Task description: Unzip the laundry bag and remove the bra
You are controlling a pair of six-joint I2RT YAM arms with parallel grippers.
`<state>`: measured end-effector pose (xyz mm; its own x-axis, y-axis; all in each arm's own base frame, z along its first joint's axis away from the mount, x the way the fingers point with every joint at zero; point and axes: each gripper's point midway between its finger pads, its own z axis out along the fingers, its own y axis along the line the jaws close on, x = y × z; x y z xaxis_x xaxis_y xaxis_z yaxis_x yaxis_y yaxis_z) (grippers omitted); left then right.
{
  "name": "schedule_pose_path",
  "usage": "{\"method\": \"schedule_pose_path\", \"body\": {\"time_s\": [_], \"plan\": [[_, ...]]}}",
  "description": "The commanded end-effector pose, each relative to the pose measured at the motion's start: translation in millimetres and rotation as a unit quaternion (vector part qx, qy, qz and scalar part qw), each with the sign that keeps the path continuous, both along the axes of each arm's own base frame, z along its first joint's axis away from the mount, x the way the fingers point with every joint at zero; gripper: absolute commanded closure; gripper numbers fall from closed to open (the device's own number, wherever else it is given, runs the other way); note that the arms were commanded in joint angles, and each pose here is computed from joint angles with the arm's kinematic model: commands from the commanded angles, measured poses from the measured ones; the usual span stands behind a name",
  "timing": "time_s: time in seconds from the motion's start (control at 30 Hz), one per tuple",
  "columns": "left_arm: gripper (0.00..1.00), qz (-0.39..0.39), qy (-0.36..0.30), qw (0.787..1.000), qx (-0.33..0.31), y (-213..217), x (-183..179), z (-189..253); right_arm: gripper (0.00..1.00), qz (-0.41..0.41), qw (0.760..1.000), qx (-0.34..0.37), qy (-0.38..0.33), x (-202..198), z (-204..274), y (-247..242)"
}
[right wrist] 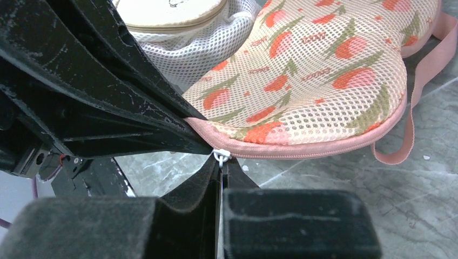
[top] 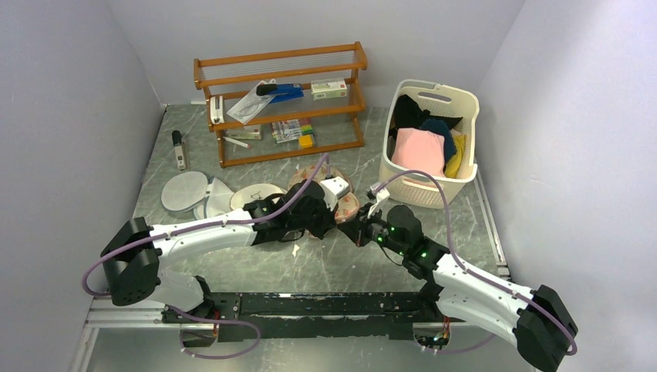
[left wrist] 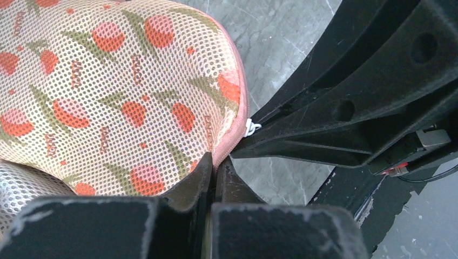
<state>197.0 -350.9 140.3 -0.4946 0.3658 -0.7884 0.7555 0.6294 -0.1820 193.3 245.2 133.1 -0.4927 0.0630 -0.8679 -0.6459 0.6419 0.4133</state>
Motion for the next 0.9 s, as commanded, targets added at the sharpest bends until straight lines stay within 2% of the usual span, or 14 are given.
{"method": "schedule_pose_path", "body": {"time_s": [0.0, 0.23, 0.43, 0.53, 0.7, 0.87], "plan": [[0.93, 0.028, -0.018, 0.999, 0.009, 10.2, 8.6, 7.9, 1.00, -0.027, 1.000, 0.004, -0.013, 10.6, 11.5, -1.9], [0.93, 0.035, -0.017, 0.999, 0.011, 19.2, 5.4, 2.5, 1.00, -0.180, 0.982, -0.041, 0.028, 36.2, -12.2, -44.3], [0.93, 0.047, -0.002, 0.999, 0.018, 27.3, 0.5, -14.9, 1.00, -0.306, 0.943, -0.121, 0.038, 56.3, -19.1, -88.7], [0.93, 0.046, 0.011, 0.998, 0.029, 31.0, -3.5, -31.2, 1.00, -0.258, 0.957, -0.134, 0.007, 55.8, -8.2, -78.3], [0.93, 0.053, 0.017, 0.997, 0.043, 36.7, -4.4, -45.1, 1.00, -0.143, 0.986, -0.083, -0.026, 36.7, 4.6, -45.5], [0.60, 0.001, 0.017, 1.000, 0.005, 18.5, -13.9, -18.8, 1.00, -0.045, 0.998, -0.029, -0.044, 15.0, 17.0, -16.7]]}}
